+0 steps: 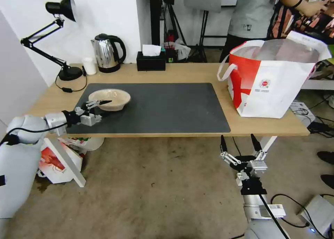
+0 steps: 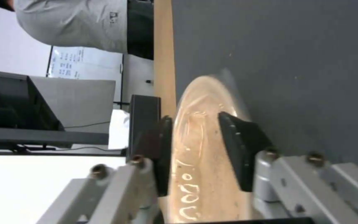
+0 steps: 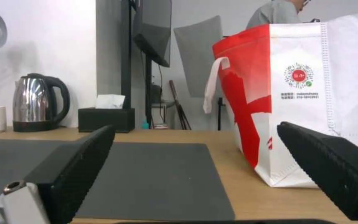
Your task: Pick up the trash from the table and place it into the takeout bag.
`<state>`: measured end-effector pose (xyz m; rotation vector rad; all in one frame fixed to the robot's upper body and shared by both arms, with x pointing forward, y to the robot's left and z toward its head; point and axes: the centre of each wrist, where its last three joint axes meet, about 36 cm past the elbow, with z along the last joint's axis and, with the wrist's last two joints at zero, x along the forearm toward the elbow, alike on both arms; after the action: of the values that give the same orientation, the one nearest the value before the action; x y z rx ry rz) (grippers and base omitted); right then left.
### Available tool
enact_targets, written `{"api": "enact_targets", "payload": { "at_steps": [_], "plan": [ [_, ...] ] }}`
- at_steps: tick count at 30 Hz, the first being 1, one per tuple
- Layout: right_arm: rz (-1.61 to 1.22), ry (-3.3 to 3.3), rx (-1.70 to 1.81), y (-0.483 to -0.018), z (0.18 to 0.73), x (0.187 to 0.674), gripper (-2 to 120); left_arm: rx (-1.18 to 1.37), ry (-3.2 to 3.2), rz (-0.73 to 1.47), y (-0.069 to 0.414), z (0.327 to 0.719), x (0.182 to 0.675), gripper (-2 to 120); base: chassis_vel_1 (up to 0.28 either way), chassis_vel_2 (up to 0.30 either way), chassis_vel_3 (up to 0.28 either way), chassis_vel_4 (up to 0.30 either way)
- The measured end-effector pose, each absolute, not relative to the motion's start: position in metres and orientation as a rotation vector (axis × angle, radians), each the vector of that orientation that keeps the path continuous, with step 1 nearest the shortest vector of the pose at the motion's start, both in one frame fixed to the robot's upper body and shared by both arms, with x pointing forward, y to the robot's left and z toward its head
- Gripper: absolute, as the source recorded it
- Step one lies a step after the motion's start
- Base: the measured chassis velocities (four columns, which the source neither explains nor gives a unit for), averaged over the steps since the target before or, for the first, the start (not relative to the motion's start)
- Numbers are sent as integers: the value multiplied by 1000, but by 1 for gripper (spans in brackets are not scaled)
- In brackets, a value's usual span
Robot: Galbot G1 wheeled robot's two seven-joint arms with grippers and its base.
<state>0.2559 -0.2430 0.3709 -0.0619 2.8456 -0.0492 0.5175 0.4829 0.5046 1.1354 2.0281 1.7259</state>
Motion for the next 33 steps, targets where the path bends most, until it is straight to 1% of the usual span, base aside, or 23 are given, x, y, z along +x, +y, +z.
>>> {"api": "enact_targets", "payload": {
  "at_steps": [2,3,4,6,7,8,9,15,21,26,27,28,29,31,33],
  "plan": [
    [-49,2846,-62,-243,371,256,100,1135,2029,1727,484,505,517,27,0,0,0,0],
    [-49,2846,-62,-243,371,256,100,1132,2028,1731,485,507,516,19,0,0,0,0],
    [-49,2846,-62,-243,371,256,100,1132,2028,1731,485,507,516,19,0,0,0,0],
    [-49,2846,-62,-243,371,256,100,1124,2022,1738,486,512,514,8,0,0,0,0],
    [-49,2846,-62,-243,371,256,100,1122,2019,1740,486,513,514,4,0,0,0,0],
    [-49,2846,-62,-243,371,256,100,1122,2019,1740,486,513,514,4,0,0,0,0],
    [-49,2846,-62,-243,371,256,100,1120,2015,1742,487,516,513,0,0,0,0,0],
    [-49,2846,-62,-243,371,256,100,1115,2012,1756,488,524,510,0,0,0,0,0],
    [-49,2846,-62,-243,371,256,100,1143,2025,1750,488,515,505,0,0,0,0,0],
    [-49,2846,-62,-243,371,256,100,1144,2015,1749,487,517,500,1,0,0,0,0],
    [-49,2846,-62,-243,371,256,100,1143,2014,1751,488,518,499,4,0,0,0,0],
    [-49,2846,-62,-243,371,256,100,1140,2012,1753,489,520,496,10,0,0,0,0],
    [-49,2846,-62,-243,371,256,100,1140,2012,1753,489,520,496,10,0,0,0,0],
    [-49,2846,-62,-243,371,256,100,1134,2009,1765,492,525,492,19,0,0,0,0],
    [-49,2846,-62,-243,371,256,100,1131,2009,1771,493,527,491,23,0,0,0,0]
  ]
}}
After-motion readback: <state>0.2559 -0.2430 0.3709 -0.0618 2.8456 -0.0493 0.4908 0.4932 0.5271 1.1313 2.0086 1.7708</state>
